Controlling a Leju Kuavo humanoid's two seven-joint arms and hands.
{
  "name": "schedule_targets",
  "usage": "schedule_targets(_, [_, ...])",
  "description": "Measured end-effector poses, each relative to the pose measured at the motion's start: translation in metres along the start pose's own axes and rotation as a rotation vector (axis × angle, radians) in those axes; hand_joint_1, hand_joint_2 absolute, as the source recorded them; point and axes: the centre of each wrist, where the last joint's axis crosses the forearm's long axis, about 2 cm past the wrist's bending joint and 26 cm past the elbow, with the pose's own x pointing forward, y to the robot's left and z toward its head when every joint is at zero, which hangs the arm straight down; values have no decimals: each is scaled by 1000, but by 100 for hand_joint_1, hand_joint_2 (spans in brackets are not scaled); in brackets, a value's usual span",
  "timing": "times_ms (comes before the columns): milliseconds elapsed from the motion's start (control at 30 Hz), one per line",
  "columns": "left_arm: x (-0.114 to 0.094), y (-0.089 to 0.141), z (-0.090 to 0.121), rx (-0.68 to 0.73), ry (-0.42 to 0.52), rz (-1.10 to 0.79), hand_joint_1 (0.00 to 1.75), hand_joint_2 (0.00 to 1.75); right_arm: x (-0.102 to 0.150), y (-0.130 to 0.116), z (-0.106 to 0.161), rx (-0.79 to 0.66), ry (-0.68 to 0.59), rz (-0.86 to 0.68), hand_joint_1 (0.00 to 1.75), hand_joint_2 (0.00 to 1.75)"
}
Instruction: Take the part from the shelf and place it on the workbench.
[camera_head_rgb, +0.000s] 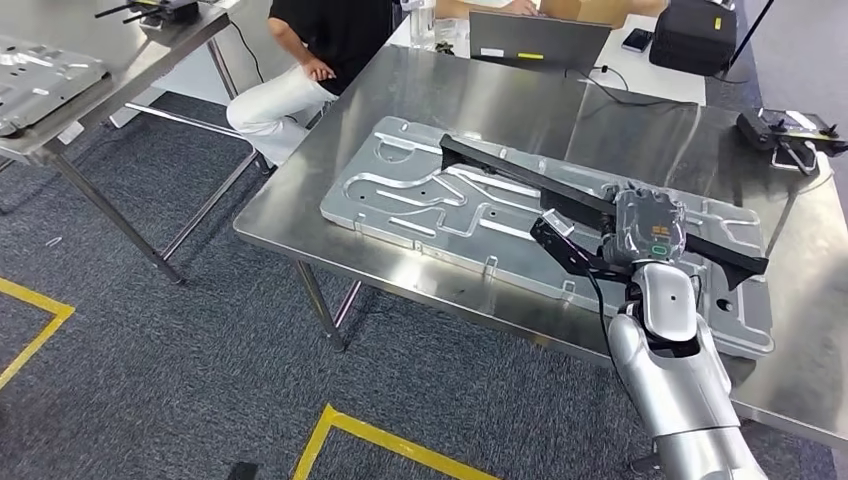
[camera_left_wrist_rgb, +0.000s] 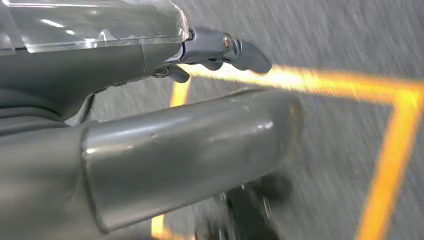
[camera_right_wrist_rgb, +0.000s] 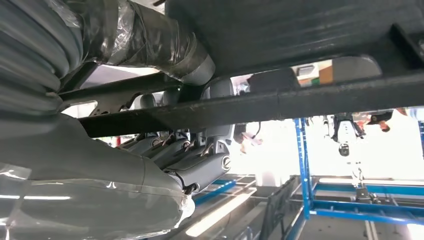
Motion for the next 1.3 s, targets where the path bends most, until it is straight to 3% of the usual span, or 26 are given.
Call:
schedule_targets(200, [20,-34,2,-64,-33,14,0,0,-6,6,-1,24,8,24,175,175])
schedule_targets(1133, [27,-42,2,-76,-51,23,0,0,-30,26,17,88,33,42,175,175])
schedule_targets(1267, [29,-42,1,-73,-58,19,0,175,-33,29,21,97,35,45,0,0])
schedule_targets(1300, [29,-42,1,-74,-59,18,0,175,-34,30,22,101,37,45,0,0])
